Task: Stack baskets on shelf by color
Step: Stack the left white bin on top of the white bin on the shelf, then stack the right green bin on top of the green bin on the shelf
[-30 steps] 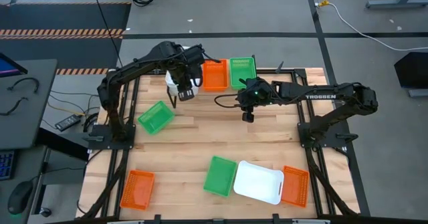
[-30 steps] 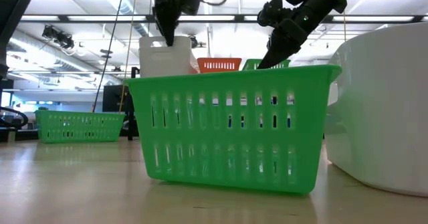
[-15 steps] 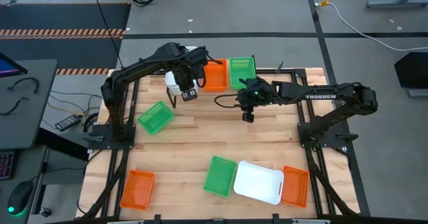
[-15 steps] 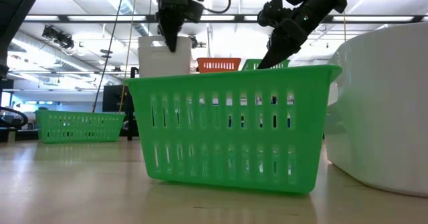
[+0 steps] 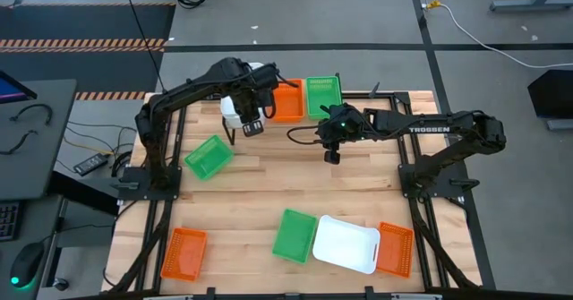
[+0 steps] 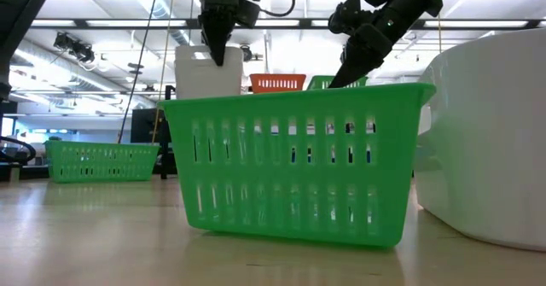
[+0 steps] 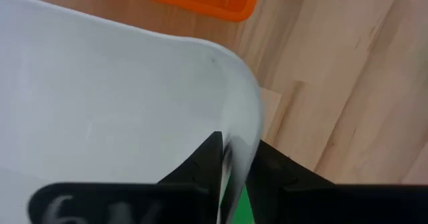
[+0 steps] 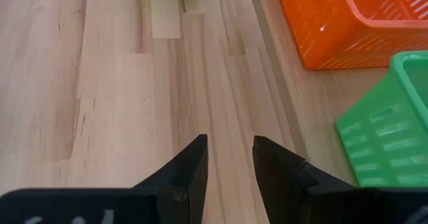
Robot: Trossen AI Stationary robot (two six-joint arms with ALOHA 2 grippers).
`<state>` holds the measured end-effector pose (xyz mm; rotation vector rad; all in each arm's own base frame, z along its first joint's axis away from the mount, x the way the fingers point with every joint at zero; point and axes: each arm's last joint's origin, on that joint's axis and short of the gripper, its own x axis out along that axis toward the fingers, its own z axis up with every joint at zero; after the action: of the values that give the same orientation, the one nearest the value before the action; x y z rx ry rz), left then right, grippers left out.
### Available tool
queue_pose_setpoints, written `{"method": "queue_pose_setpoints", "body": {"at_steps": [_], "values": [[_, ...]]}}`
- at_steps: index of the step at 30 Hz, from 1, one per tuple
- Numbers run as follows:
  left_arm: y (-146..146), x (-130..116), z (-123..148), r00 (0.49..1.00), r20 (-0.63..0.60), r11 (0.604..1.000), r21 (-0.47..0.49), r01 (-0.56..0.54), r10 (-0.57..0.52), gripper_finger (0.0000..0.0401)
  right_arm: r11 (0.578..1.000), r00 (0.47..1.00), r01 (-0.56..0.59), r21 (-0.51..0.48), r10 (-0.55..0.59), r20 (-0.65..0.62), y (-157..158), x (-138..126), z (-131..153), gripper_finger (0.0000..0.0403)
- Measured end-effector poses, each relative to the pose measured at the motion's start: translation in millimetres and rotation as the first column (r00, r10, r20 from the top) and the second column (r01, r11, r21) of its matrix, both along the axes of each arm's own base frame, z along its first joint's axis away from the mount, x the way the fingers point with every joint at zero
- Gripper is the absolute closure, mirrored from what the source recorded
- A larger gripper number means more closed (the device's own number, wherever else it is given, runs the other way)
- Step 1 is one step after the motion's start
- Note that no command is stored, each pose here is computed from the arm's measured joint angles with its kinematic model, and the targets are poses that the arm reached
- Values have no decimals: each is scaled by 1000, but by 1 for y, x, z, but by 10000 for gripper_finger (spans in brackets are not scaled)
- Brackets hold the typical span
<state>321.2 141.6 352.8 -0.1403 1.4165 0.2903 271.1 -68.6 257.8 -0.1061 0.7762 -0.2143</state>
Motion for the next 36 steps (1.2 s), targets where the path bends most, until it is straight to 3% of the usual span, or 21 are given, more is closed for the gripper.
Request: {"method": "queue_pose_setpoints", "body": {"at_steps": [12, 23, 32, 36], "values": [[-2, -4, 6, 1000, 14, 1000, 14, 7, -7, 328, 1000, 1000, 0, 0, 0, -1, 0, 0, 0, 279], [-15, -25, 35, 996, 92, 998, 65, 12, -18, 317, 1000, 1000, 4, -5, -4, 17, -1, 1, 1, 279], [-63, -37, 62, 978, 201, 997, 71, 38, -51, 323, 1000, 999, -4, 6, 3, 33, 0, 2, 2, 279], [-97, -35, 65, 973, 216, 996, 42, 74, -81, 322, 997, 998, -32, 70, 29, 51, 2, 2, 2, 279]]}}
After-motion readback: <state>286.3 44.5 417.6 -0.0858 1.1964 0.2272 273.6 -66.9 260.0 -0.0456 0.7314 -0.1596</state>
